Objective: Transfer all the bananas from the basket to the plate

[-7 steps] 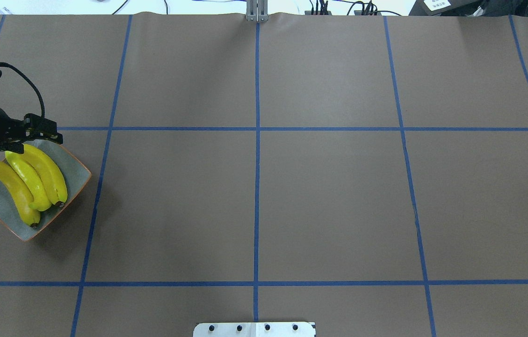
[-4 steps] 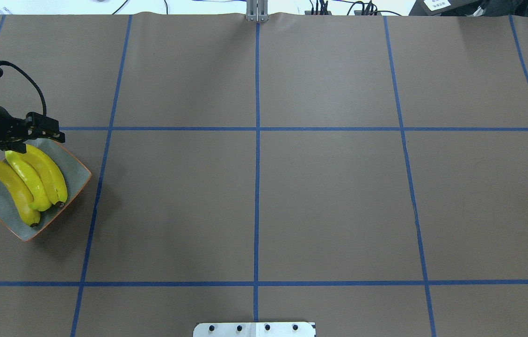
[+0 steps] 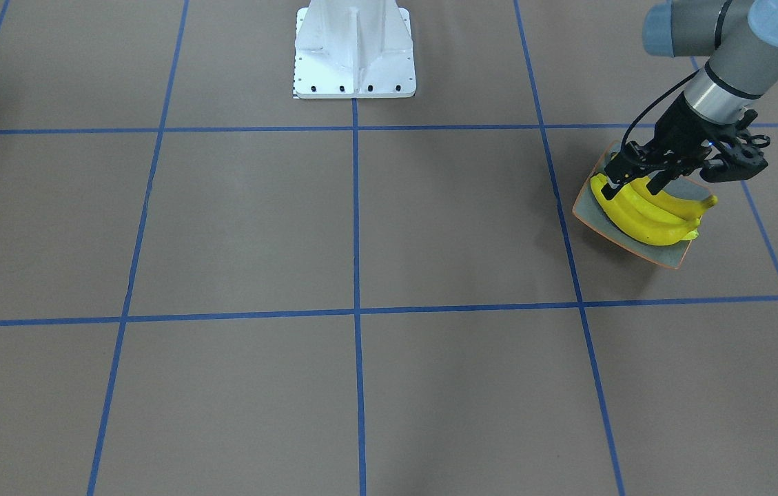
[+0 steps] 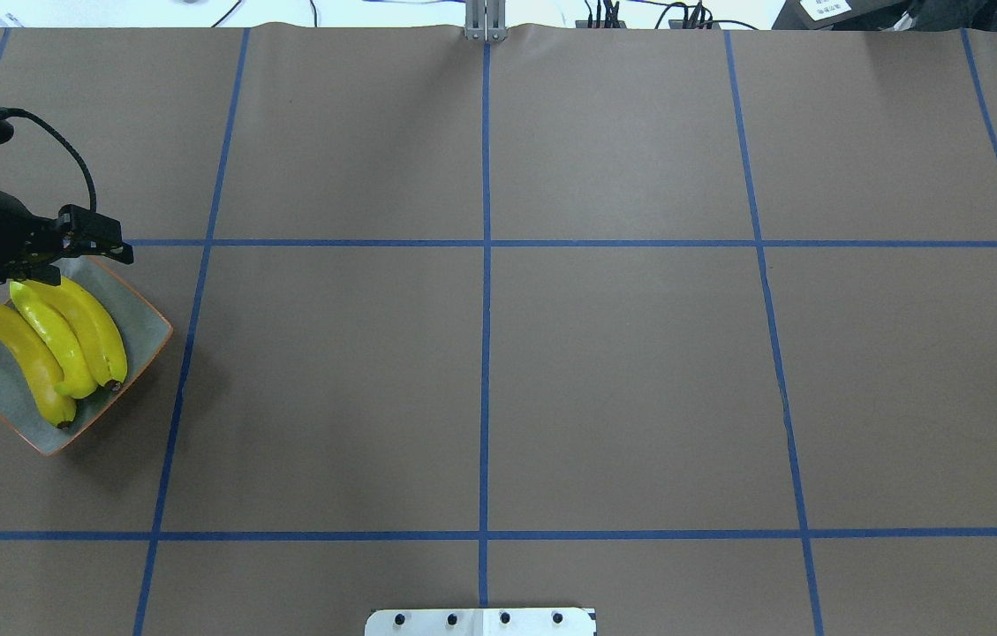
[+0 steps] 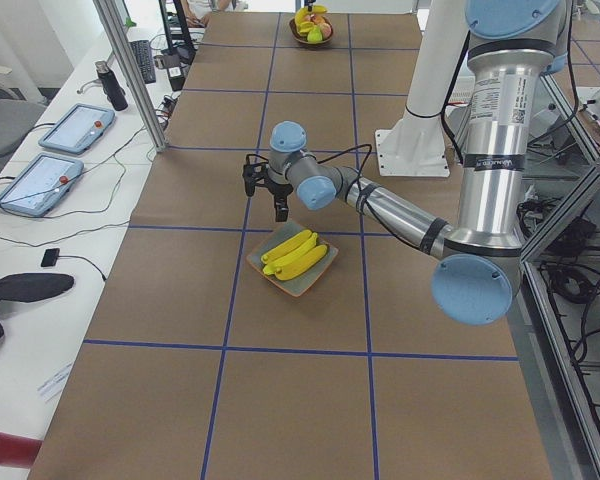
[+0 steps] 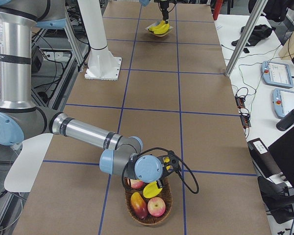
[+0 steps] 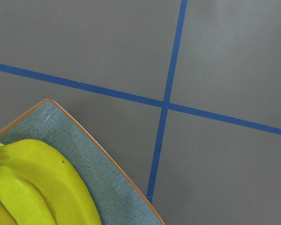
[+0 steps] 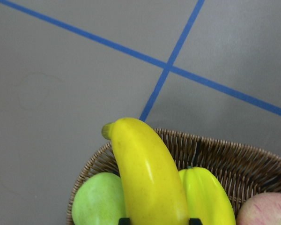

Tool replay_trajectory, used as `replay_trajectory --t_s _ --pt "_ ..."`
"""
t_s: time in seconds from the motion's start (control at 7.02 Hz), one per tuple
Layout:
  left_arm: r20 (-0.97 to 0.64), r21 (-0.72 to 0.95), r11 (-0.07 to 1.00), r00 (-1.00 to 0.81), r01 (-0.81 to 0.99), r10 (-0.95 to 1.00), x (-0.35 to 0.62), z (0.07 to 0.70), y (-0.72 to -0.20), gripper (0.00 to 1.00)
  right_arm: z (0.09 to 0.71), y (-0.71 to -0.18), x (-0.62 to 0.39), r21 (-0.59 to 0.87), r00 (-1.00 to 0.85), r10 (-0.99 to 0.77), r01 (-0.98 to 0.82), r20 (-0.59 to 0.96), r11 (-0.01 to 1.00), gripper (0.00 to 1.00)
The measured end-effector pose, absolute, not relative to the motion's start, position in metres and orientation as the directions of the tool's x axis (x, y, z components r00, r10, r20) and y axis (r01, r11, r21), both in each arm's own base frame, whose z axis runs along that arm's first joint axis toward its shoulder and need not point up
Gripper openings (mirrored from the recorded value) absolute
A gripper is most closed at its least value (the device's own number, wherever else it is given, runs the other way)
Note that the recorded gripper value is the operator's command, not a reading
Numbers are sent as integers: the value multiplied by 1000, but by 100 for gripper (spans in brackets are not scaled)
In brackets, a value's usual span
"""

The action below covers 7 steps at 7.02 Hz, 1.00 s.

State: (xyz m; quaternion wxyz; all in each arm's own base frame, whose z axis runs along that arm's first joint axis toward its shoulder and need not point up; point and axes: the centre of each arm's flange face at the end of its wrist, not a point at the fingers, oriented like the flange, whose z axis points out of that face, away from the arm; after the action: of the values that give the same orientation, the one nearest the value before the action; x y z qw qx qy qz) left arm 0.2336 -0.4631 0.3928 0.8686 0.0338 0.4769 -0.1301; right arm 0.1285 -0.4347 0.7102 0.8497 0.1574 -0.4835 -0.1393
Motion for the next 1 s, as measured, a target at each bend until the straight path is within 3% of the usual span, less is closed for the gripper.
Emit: replay_trajectory --t_s 0.43,1.0 --pt "-853 -86 956 475 281 -217 247 369 -479 100 609 -483 104 296 416 -262 -17 871 955 0" --pt "-872 -98 951 436 294 -225 271 336 -510 100 496 -534 21 173 233 -169 3 958 985 0"
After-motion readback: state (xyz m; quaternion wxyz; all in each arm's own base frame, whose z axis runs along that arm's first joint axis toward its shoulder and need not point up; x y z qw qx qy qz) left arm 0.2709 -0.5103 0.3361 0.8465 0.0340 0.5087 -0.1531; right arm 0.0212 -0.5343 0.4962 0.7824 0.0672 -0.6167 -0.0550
